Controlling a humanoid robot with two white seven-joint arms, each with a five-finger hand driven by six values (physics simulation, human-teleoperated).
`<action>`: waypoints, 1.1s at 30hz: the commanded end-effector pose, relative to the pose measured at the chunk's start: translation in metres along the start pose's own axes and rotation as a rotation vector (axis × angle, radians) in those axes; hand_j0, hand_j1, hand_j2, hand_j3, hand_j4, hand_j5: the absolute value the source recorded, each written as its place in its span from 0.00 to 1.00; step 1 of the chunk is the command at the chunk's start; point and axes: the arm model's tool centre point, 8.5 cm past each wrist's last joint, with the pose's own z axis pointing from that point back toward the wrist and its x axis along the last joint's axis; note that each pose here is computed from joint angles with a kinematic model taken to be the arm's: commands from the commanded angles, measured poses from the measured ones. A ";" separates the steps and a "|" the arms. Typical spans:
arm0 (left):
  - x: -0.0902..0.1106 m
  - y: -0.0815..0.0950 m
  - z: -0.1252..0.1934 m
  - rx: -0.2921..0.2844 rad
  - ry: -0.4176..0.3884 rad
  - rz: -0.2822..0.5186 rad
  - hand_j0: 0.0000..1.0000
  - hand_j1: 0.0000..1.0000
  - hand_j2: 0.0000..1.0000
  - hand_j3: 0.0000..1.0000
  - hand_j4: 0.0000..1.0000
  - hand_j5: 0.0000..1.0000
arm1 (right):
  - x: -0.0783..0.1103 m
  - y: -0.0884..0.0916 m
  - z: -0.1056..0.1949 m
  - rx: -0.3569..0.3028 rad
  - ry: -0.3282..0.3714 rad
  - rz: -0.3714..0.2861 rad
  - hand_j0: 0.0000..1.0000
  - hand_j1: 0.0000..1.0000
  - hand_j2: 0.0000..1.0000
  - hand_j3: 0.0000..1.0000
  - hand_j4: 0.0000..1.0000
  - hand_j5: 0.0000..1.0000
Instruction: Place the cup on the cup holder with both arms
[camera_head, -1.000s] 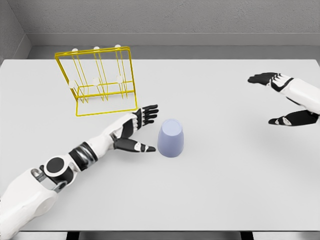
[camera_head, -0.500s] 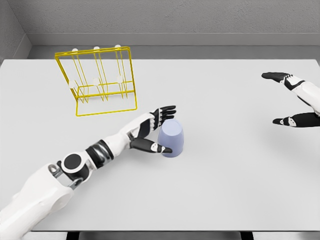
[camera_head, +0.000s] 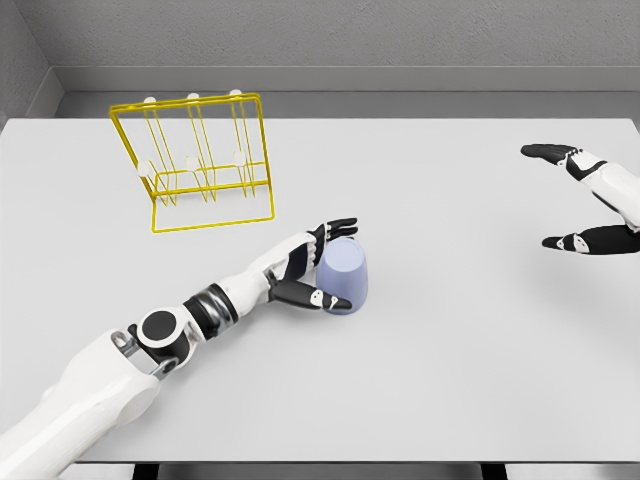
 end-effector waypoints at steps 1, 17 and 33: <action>0.001 0.000 0.000 0.000 -0.003 -0.001 0.91 0.91 0.91 0.91 0.91 0.91 | 0.000 -0.001 0.000 -0.005 -0.001 -0.006 1.00 1.00 1.00 1.00 1.00 1.00; 0.007 0.001 0.000 0.000 -0.023 -0.029 0.65 0.65 0.65 0.65 0.65 0.65 | 0.000 -0.001 0.000 -0.006 -0.002 -0.005 1.00 1.00 1.00 1.00 1.00 1.00; 0.069 0.019 0.031 0.034 -0.172 -0.068 0.66 0.66 0.66 0.66 0.66 0.66 | 0.001 -0.002 -0.001 -0.006 -0.005 -0.005 1.00 1.00 1.00 1.00 1.00 1.00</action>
